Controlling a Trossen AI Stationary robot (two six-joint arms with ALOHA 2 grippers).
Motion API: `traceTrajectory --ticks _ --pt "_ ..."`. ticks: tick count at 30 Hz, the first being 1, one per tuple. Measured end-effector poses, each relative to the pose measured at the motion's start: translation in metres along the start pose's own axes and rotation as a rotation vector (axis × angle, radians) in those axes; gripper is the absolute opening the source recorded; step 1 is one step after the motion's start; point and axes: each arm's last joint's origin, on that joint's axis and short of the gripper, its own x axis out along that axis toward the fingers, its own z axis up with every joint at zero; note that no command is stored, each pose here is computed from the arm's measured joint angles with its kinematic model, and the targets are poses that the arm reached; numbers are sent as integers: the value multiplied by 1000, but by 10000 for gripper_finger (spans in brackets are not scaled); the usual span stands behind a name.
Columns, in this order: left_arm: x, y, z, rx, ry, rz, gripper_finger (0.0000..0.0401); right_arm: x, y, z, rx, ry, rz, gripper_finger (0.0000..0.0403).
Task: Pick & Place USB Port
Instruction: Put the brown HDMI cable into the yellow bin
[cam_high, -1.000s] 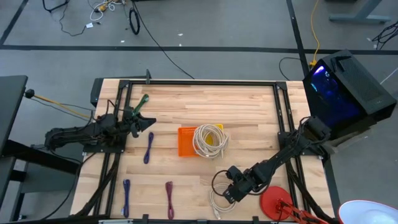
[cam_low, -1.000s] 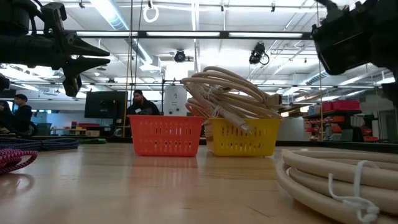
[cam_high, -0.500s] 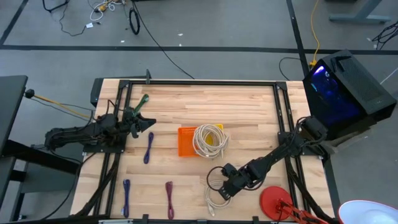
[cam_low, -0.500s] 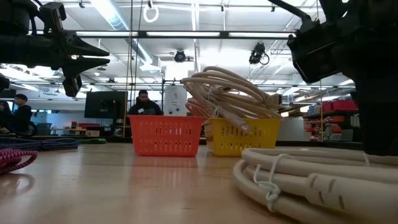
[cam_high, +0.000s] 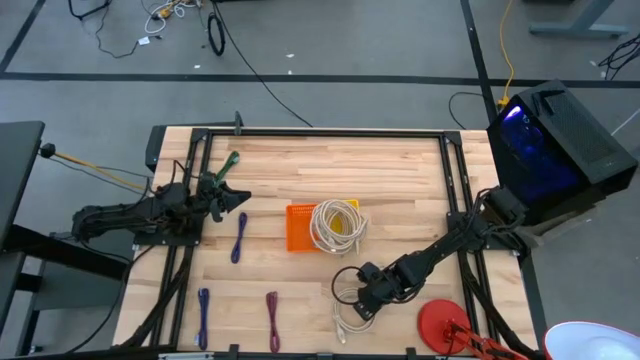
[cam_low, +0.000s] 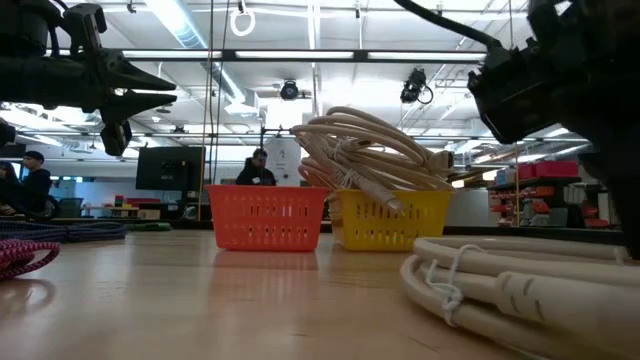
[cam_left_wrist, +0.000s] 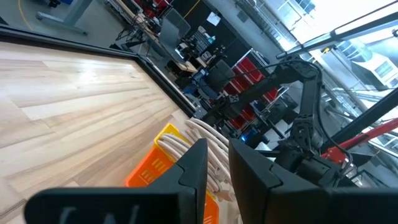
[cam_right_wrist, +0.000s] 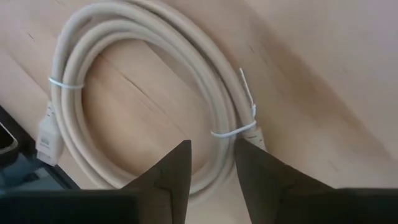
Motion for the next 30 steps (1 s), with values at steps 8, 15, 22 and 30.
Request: traceTrajectory --ticks 8,15,22,30 --pt "0 0 0 5 2 2 69 0 -10 3 16 57 -87 72" --pt "0 0 0 19 3 3 69 0 -12 6 -6 73 -96 7" --pt "0 0 0 21 4 4 69 -19 -17 2 13 -3 -123 2" --pt "0 0 0 21 4 5 69 -65 -30 -1 33 -114 -182 1"
